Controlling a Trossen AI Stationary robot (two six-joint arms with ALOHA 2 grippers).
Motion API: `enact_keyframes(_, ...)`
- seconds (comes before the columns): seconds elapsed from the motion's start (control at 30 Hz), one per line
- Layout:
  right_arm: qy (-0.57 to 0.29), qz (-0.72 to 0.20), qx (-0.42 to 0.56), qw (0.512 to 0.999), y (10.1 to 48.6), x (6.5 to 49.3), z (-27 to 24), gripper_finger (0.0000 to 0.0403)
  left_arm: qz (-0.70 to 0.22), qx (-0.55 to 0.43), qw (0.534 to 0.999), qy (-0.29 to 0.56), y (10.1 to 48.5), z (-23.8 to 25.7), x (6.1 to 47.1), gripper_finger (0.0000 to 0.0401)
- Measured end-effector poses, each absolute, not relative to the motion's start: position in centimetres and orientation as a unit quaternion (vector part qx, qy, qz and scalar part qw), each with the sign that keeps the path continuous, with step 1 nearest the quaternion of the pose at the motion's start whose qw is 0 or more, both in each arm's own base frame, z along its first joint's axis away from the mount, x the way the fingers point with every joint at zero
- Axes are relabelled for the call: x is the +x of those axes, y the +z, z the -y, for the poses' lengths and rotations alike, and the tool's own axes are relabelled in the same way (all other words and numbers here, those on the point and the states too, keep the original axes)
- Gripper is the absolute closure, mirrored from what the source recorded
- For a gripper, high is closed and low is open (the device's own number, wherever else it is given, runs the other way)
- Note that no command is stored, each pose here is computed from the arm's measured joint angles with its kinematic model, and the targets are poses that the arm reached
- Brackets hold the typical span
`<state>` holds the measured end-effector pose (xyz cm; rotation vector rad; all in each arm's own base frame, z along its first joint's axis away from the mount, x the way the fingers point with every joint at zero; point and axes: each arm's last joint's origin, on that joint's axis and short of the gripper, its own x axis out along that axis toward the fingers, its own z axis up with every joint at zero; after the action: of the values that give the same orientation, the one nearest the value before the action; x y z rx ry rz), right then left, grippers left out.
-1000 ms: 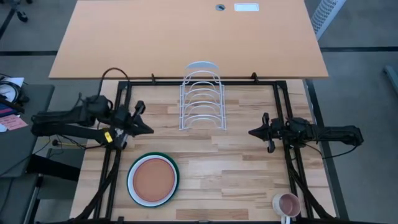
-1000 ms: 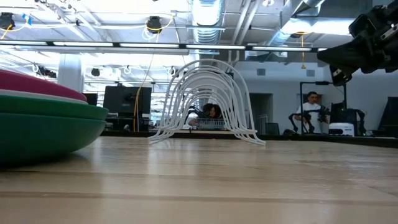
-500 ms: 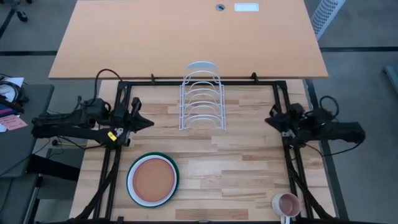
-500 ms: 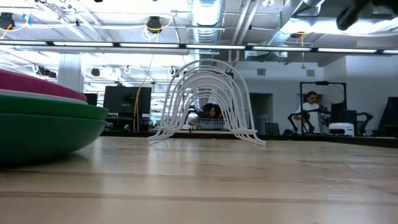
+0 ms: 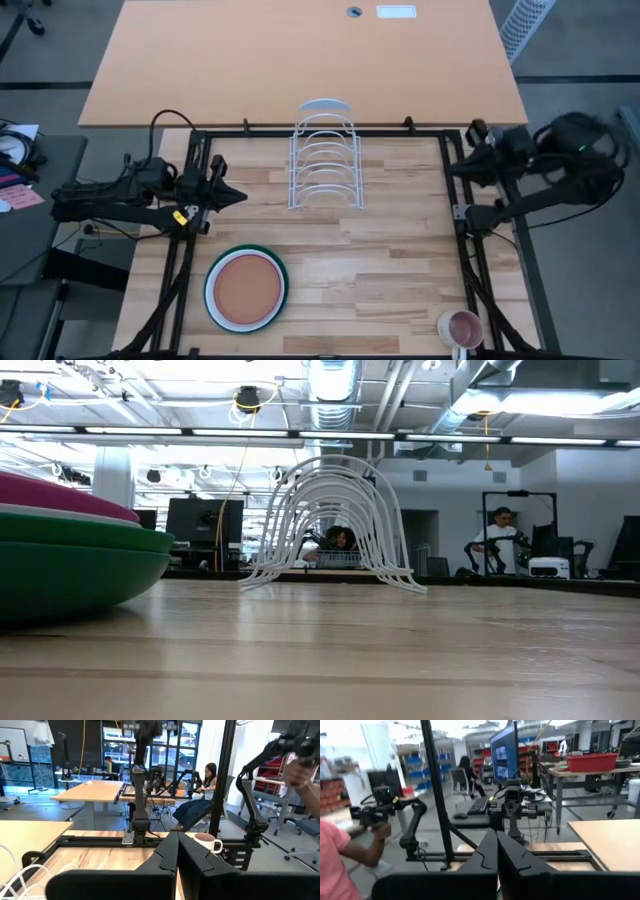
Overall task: Sort dishes
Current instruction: Put the orange plate on the dish rack
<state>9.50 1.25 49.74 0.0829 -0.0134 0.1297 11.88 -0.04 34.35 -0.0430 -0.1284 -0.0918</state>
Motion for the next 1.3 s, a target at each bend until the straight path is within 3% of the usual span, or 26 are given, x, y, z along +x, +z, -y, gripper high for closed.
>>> enact_keyframes(0.17,0.060,-0.046,0.027,0.997,51.4,11.7,-1.5,0.0403,0.068,-0.011,0.997,-0.045,34.4,0.0,11.7,0.0401)
enact_keyframes(0.33,-0.019,-0.164,0.039,0.985,47.8,14.8,-1.5,0.0403,0.081,-0.020,0.996,-0.041,34.8,0.0,11.0,0.0401)
enact_keyframes(0.47,-0.021,-0.210,0.066,0.975,44.2,17.4,-2.5,0.0403,0.078,-0.020,0.996,-0.040,35.7,0.0,10.2,0.0401)
enact_keyframes(0.77,0.058,-0.209,0.060,0.974,36.8,21.0,-7.9,0.0403,0.018,-0.024,0.999,-0.038,35.4,0.0,9.9,0.0401)
enact_keyframes(0.93,0.046,-0.245,0.072,0.966,33.4,21.7,-10.4,0.0403,-0.021,-0.027,0.998,-0.055,34.7,0.2,10.0,0.0401)
enact_keyframes(1.3,-0.005,-0.271,0.147,0.951,30.1,25.7,-11.7,0.0403,-0.074,-0.096,0.986,-0.116,33.9,0.6,9.9,0.0401)
